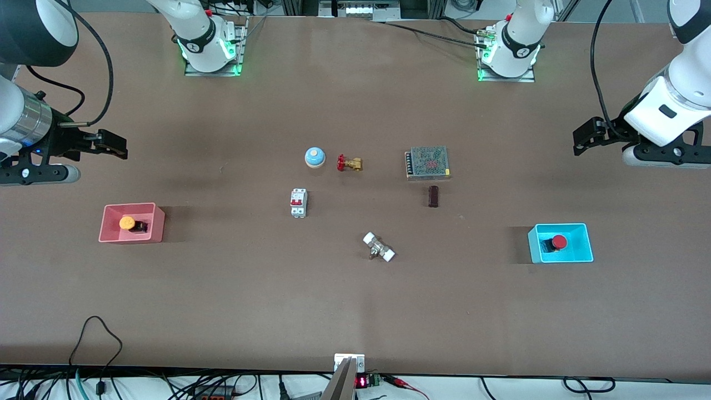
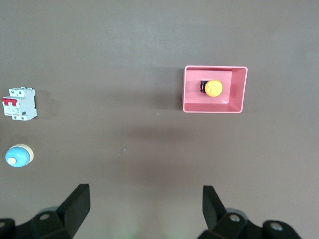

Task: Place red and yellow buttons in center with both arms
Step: 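Reach the right gripper to the yellow button while the left gripper reaches the red button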

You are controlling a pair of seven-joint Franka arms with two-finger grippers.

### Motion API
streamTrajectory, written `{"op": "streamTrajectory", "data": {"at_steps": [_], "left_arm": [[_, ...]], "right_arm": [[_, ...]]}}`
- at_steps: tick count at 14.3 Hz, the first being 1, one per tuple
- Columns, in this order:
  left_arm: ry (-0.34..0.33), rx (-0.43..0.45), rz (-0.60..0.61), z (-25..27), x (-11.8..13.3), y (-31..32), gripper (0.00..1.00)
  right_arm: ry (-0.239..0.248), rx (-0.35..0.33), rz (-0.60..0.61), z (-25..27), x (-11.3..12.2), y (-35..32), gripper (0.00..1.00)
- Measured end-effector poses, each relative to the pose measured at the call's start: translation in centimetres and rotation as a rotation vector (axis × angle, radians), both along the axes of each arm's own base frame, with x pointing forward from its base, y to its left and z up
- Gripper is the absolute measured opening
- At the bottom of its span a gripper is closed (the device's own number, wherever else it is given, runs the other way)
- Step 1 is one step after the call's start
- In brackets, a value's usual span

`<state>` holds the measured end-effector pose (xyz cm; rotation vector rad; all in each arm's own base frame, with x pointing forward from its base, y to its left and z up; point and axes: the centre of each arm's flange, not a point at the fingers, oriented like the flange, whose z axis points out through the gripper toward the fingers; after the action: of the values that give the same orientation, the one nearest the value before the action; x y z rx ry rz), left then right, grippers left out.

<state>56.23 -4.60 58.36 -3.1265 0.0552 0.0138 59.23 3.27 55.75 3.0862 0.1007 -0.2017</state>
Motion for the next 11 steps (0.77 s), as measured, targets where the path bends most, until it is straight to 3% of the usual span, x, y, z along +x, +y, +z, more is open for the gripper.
{"op": "streamTrajectory", "data": {"at_steps": [6, 9, 11], "left_arm": [[0.002, 0.0, 0.0, 0.0, 0.0, 0.0, 1.0], [0.005, 0.0, 0.002, -0.1, 0.0, 0.0, 1.0], [0.045, 0.002, 0.003, -1.1, 0.0, 0.1, 1.0]], "right_arm": [[0.0, 0.003, -0.013, 0.0, 0.0, -0.7, 1.0], [0.002, 0.037, -0.053, -0.4, 0.3, -2.4, 1.0], [0.024, 0.04, -0.086, -1.9, 0.9, -4.4, 1.0]]}}
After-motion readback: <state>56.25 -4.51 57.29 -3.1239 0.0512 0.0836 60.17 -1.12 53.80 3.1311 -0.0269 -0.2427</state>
